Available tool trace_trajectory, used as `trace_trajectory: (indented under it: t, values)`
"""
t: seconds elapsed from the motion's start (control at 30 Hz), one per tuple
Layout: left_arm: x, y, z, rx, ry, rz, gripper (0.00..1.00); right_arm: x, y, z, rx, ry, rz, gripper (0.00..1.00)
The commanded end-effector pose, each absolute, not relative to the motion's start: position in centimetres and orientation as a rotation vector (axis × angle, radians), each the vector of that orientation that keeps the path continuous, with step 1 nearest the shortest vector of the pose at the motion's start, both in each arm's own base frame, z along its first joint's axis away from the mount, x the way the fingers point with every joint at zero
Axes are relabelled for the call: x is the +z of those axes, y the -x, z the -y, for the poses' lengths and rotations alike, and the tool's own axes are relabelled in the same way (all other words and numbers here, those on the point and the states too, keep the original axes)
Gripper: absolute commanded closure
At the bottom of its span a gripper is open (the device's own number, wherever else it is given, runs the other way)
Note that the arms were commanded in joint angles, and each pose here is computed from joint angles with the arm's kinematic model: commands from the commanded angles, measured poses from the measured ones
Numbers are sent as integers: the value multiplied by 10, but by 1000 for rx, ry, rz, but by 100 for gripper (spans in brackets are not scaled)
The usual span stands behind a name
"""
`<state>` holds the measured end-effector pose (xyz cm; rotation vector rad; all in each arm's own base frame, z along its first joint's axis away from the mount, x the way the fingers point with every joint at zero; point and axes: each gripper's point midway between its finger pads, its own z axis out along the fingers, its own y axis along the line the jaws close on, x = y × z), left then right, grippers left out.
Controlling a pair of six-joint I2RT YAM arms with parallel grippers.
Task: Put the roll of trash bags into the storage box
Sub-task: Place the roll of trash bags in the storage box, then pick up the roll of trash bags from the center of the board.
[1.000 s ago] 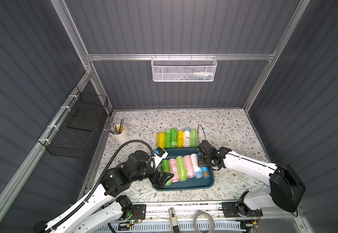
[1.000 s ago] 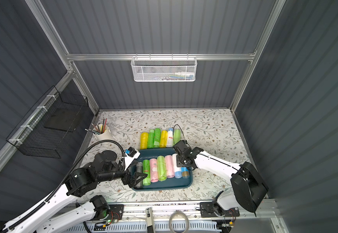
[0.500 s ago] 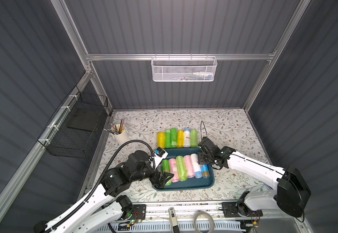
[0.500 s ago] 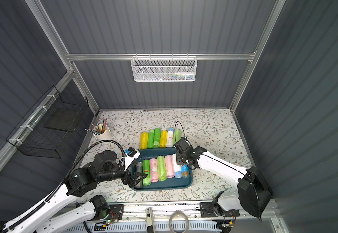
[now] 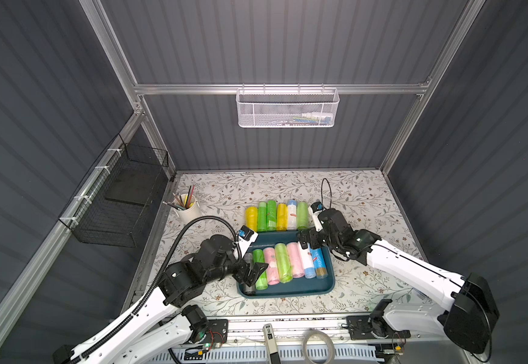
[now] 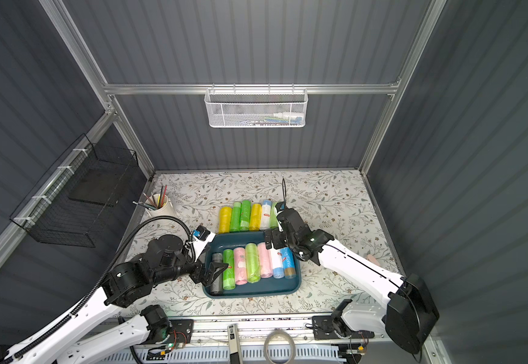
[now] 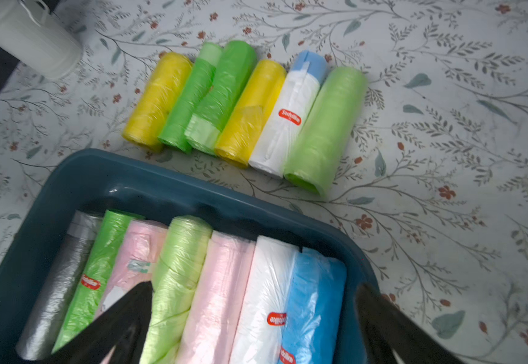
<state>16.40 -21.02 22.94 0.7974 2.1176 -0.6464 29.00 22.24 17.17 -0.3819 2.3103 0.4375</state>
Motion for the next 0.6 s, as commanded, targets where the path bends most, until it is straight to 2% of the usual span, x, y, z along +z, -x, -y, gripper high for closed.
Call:
trace_trajectory:
  t: [0.0,0.17,0.3,0.43,0.57]
  values:
    - [241,-202,207,-536,-576,-2113,0,205,-303,-230,596,438,-2171,1]
    - [233,-274,189,-2,-400,-2267,1,222,-317,-239,801,461,-2085,1]
    - [208,-321,190,251,-357,-2377,1,221,-314,-256,896,541,-2018,1]
    - [176,-364,184,78,-222,-2481,12,208,-304,-252,899,566,-1957,1]
    - [137,-384,182,-98,-192,-2597,17,220,-290,-244,892,588,-1821,1]
